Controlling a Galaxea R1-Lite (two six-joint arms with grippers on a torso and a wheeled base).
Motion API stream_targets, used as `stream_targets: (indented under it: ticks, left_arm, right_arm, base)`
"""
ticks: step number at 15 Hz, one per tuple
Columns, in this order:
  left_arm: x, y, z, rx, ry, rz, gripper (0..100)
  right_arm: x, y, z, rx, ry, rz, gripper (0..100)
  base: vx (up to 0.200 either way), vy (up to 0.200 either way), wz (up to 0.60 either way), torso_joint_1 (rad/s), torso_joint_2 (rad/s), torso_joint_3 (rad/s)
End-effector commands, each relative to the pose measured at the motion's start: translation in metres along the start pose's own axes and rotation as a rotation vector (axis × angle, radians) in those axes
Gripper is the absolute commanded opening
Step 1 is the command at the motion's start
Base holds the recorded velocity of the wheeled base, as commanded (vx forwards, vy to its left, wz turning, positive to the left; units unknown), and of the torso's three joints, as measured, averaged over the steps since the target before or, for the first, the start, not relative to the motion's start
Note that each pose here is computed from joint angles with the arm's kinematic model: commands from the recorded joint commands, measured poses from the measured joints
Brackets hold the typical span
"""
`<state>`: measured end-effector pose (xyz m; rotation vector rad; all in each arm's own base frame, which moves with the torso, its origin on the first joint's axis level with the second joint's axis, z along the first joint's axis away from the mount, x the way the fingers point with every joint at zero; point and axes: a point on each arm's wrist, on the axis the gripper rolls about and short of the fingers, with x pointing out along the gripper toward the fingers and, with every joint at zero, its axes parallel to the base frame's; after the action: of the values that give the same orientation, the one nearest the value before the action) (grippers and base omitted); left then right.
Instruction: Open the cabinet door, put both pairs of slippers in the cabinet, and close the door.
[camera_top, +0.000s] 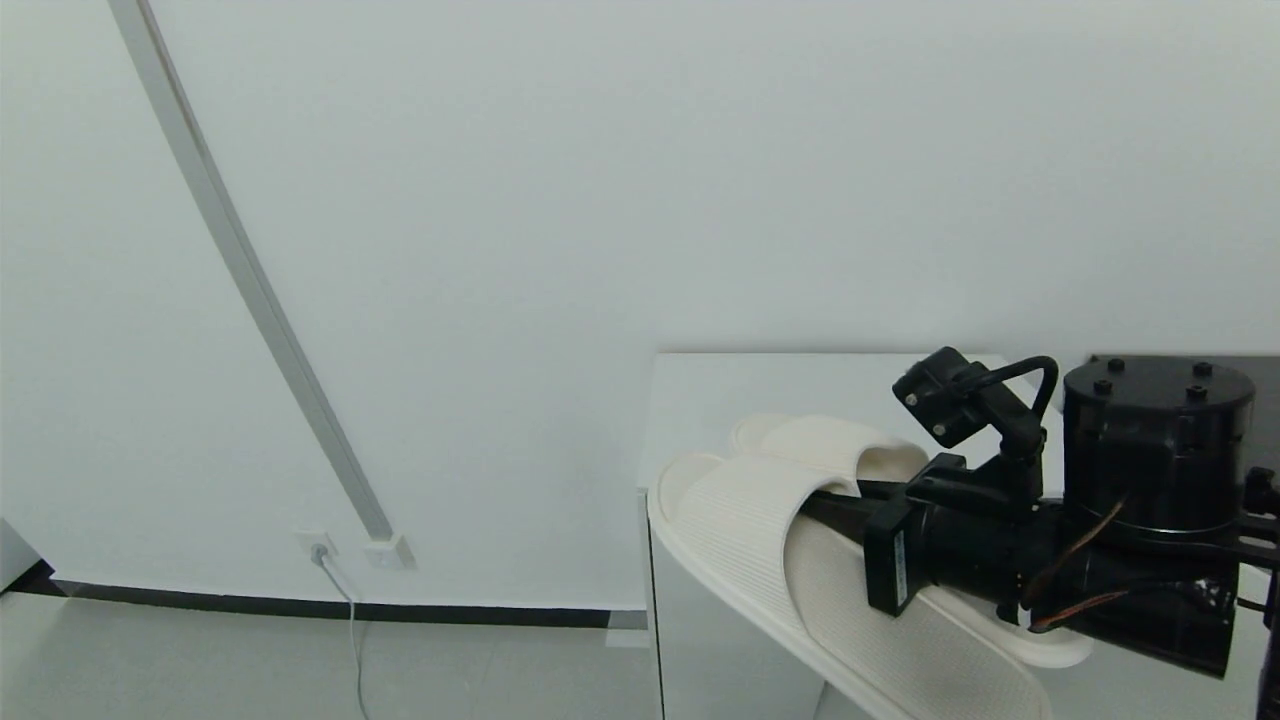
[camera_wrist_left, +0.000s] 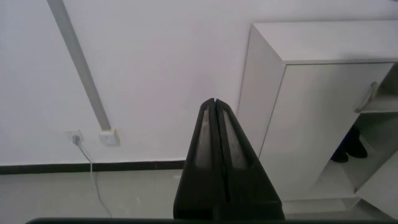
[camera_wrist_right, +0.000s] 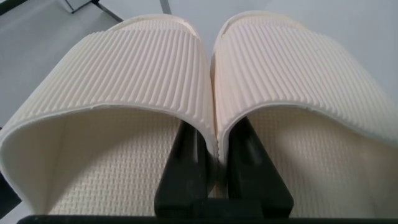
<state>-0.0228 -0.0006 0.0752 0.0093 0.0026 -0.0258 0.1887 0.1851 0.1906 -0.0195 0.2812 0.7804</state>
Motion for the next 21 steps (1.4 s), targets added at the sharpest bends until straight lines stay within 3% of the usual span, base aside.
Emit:
stream_targets:
  ticks: [1, 17, 21]
  left_arm:
    - [0.0000, 0.0000, 0.0000, 0.000, 0.000, 0.000, 0]
    - [0.0000, 0.0000, 0.0000, -0.002, 0.000, 0.000, 0]
    - [0.0001, 0.0000, 0.0000, -0.002, 0.002, 0.000, 0]
  right_arm:
    - [0.0007, 0.0004, -0.0015, -0.001, 0.005, 0.002, 0]
    - [0.0010, 0.0001, -0.0051, -0.016, 0.018, 0.001, 0]
    - [0.0014, 0.0005, -0.0054, -0.016, 0.019, 0.003, 0]
  base:
    - [-0.200, 0.000, 0.00, 0.002, 0.00, 0.002]
    - [-0.013, 0.000, 0.00, 0.000, 0.00, 0.000]
    - [0.000, -0.200, 0.00, -0.002, 0.00, 0.005]
